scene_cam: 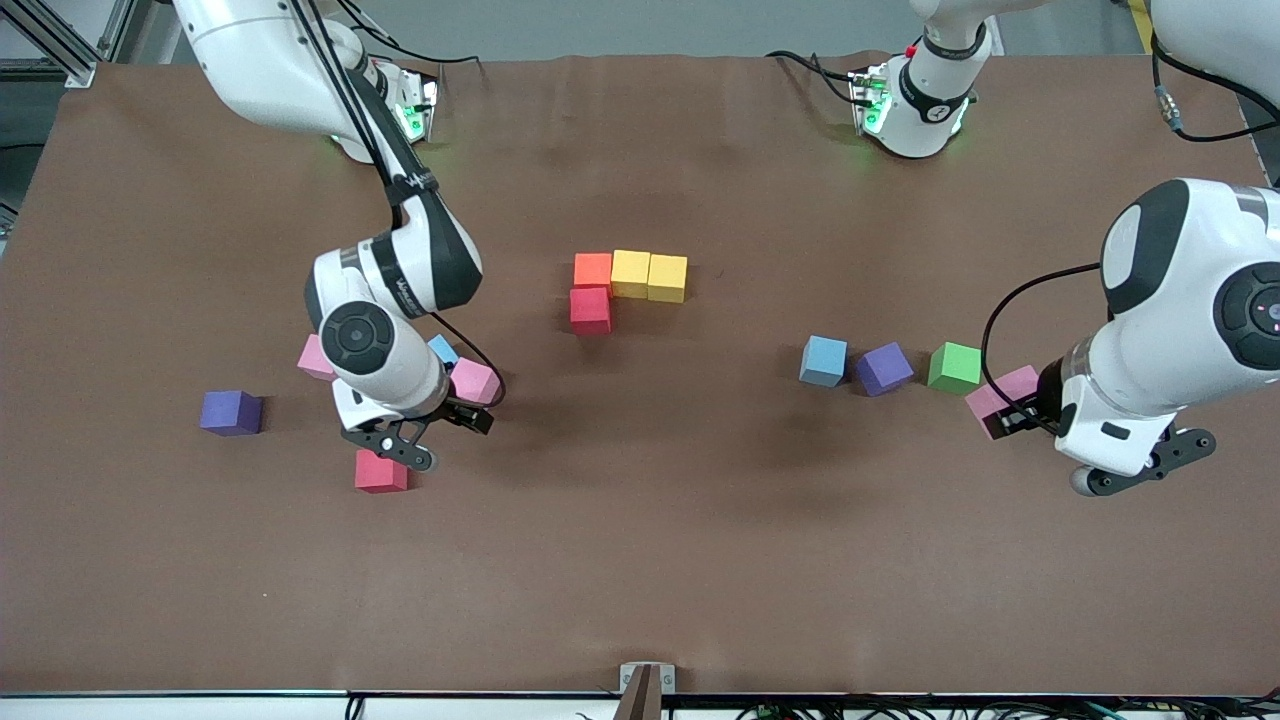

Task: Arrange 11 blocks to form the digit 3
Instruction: 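Move the right gripper to the pink block and grasp it, then carry both pink blocks toward the mid-table blocks with both grippers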

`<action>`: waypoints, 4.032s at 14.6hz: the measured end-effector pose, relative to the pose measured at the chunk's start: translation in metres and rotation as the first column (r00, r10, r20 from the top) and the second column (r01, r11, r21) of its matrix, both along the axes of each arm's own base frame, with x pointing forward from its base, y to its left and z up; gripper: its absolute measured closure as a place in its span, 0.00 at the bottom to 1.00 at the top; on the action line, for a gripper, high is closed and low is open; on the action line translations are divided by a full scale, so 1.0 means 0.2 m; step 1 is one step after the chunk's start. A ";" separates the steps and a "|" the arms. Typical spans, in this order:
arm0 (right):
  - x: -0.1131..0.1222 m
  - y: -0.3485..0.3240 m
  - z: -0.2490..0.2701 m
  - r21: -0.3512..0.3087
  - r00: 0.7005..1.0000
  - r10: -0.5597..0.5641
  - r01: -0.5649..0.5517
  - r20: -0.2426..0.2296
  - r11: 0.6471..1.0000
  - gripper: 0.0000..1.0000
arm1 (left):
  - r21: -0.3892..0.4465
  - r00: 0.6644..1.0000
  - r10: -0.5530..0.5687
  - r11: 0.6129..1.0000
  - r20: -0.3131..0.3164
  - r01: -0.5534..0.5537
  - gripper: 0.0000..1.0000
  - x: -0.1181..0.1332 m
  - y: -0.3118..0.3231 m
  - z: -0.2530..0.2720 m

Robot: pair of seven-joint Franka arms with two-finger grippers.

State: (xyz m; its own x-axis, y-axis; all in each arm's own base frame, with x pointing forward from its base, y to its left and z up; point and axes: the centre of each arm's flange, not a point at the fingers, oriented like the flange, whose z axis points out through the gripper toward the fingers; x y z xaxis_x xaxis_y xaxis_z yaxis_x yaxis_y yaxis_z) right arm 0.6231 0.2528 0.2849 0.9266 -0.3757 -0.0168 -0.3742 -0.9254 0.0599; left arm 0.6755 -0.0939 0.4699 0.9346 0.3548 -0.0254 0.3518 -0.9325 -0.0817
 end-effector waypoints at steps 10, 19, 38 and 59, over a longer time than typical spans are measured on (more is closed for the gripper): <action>-0.06 -0.06 -0.23 -0.014 0.991 0.124 -0.125 -0.058 0.992 0.00 | -0.010 1.000 -0.010 1.000 0.012 0.011 0.45 0.02 -0.03 -0.04; -0.13 -0.10 -0.36 0.015 0.994 0.092 -0.091 -0.060 0.996 0.00 | -0.024 0.999 -0.009 1.000 0.038 0.010 0.45 0.05 -0.03 -0.07; -0.25 -0.08 -0.48 0.032 0.991 0.075 -0.072 -0.108 0.997 0.00 | -0.035 0.995 -0.067 0.997 0.078 0.070 0.45 0.07 -0.02 -0.06; -0.31 0.02 -0.43 0.040 0.993 0.066 -0.062 -0.102 0.997 0.44 | -0.142 0.999 -0.040 0.989 -0.025 0.037 0.45 0.06 -0.33 -0.43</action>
State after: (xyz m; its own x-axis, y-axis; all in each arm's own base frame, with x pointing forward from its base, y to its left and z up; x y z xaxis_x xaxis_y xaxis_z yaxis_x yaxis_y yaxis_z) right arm 0.5613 0.2562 0.1991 0.9413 -0.3132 -0.1258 -0.3078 -0.9495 0.0606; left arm 0.6873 -0.1594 0.3846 0.9458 0.3096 -0.0984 0.3149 -0.9482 0.0429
